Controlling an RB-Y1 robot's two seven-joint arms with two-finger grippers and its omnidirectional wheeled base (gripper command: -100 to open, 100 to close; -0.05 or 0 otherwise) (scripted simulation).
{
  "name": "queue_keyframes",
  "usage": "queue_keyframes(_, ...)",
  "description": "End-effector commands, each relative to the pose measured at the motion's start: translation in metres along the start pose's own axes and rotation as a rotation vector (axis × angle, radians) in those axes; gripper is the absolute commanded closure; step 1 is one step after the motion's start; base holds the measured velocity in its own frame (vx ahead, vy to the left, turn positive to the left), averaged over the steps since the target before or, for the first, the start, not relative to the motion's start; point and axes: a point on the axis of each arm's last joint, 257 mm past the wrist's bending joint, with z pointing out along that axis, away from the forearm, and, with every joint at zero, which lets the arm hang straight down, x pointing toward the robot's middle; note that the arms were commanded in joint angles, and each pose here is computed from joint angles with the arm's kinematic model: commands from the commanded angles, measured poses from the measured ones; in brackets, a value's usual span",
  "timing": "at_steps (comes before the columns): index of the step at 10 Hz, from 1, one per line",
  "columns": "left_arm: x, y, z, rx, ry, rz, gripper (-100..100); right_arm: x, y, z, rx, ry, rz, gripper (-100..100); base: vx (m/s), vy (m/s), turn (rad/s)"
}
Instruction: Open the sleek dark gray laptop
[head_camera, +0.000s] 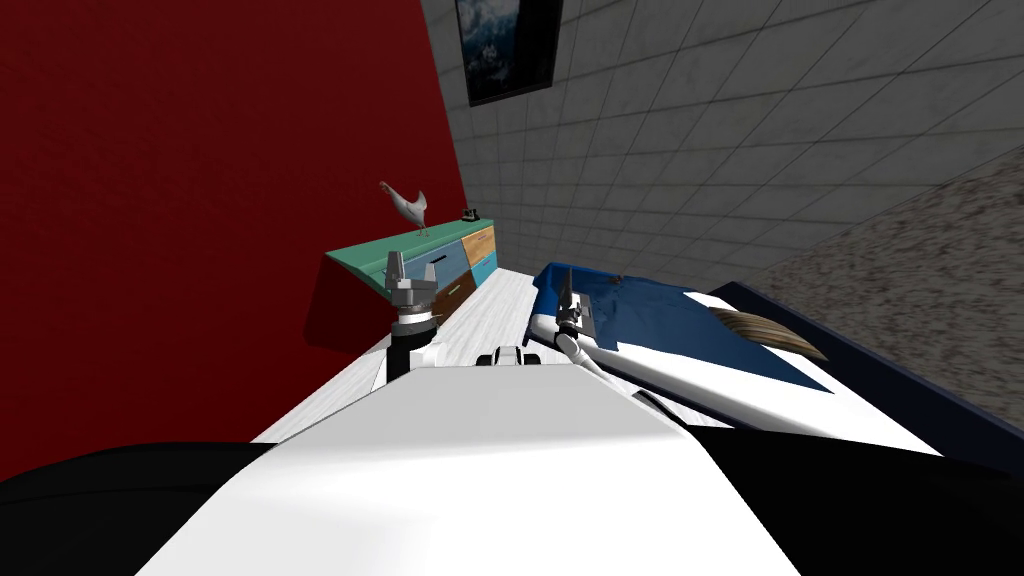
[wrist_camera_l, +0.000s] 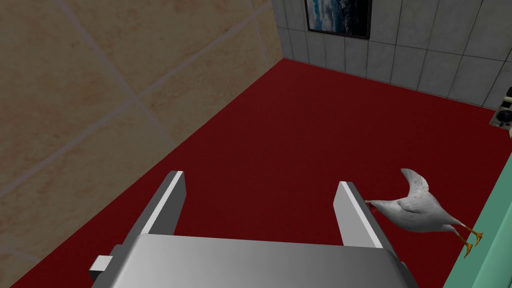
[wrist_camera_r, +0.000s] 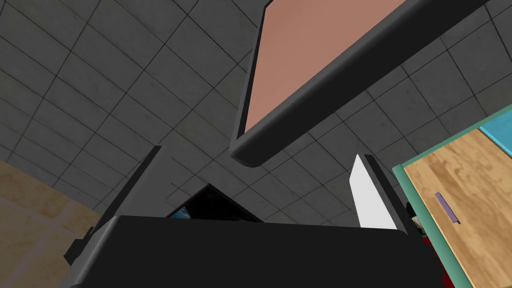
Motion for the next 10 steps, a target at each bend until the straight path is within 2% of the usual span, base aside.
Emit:
queue_keyframes(1,0.000,0.000,0.000,0.000,0.000,0.000,0,0.000,0.000,0.000,0.000,0.000,0.000,100,0.000,0.000,0.000)
queue_keyframes(10,0.000,0.000,0.000,0.000,0.000,0.000,0,-0.019,0.031,-0.031,0.016,0.016,0.351,100,-0.040,-0.146,0.029)
